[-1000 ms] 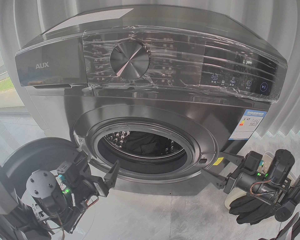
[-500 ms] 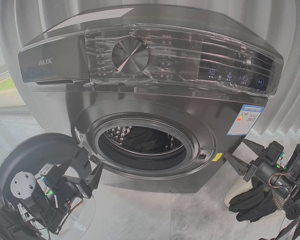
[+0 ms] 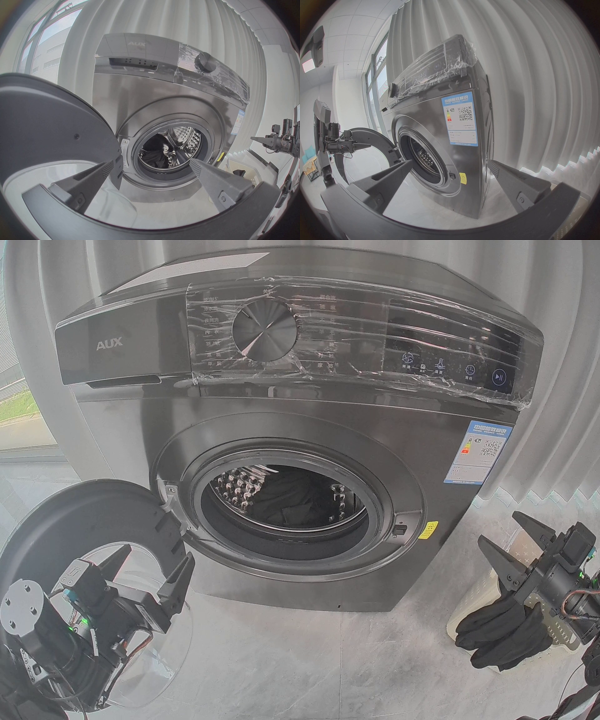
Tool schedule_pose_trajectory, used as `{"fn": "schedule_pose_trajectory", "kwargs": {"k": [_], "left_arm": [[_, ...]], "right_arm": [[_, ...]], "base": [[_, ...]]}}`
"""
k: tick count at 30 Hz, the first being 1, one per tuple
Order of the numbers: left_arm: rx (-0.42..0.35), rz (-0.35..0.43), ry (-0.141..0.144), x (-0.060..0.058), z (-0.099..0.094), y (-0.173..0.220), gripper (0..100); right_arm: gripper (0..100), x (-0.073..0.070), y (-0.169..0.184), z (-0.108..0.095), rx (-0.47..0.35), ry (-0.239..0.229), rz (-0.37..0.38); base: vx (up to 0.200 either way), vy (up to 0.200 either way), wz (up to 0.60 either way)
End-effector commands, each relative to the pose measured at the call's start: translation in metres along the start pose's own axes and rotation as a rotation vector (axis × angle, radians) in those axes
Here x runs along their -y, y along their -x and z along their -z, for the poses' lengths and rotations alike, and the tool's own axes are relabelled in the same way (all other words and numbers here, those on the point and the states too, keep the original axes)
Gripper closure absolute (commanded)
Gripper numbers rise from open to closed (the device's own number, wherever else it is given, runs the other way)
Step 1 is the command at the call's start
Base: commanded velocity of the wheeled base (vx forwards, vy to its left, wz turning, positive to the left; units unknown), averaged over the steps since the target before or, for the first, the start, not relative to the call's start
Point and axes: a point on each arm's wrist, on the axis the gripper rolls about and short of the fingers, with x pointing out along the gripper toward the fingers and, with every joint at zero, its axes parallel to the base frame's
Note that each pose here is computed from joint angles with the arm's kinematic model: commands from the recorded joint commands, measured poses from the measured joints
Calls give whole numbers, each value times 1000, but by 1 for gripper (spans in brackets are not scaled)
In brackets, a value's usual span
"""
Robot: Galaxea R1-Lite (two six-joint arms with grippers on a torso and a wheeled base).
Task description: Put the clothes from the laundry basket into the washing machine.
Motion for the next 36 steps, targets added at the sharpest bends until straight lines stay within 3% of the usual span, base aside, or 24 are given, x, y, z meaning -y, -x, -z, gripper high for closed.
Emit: {"fn": "schedule_pose_trajectory", "kwargs": {"k": [1, 3, 5, 13, 17, 24, 27, 36], "left_arm": [[36, -6, 10, -5, -8, 10, 0], [56, -7, 18, -7, -13, 14, 0], [72, -6, 9, -10, -17, 19, 0], [59, -58, -31, -23, -21, 28, 0], [-1, -56, -75, -29, -19, 39, 0], [-12, -55, -85, -40, -22, 65, 0], [-18, -94, -94, -48, -21, 75, 0], [-16, -183, -80, -64, -17, 100, 0]], "right_arm": [[0, 2, 12, -6, 28, 7, 20], [0, 2, 16, -7, 23, 24, 25], [0, 1, 22, -9, 11, 52, 24], [0, 2, 36, -9, -33, 53, 41], [0, 1, 47, -11, -44, 69, 39], [0, -4, 76, -5, -128, 66, 47], [0, -3, 92, -3, -144, 65, 94], [0, -7, 123, -5, -49, 86, 193]], "base": [[-200, 0, 0], [-200, 0, 0], [0, 0, 0], [0, 0, 0], [-100, 0, 0], [-143, 0, 0], [0, 0, 0], [-133, 0, 0]]}}
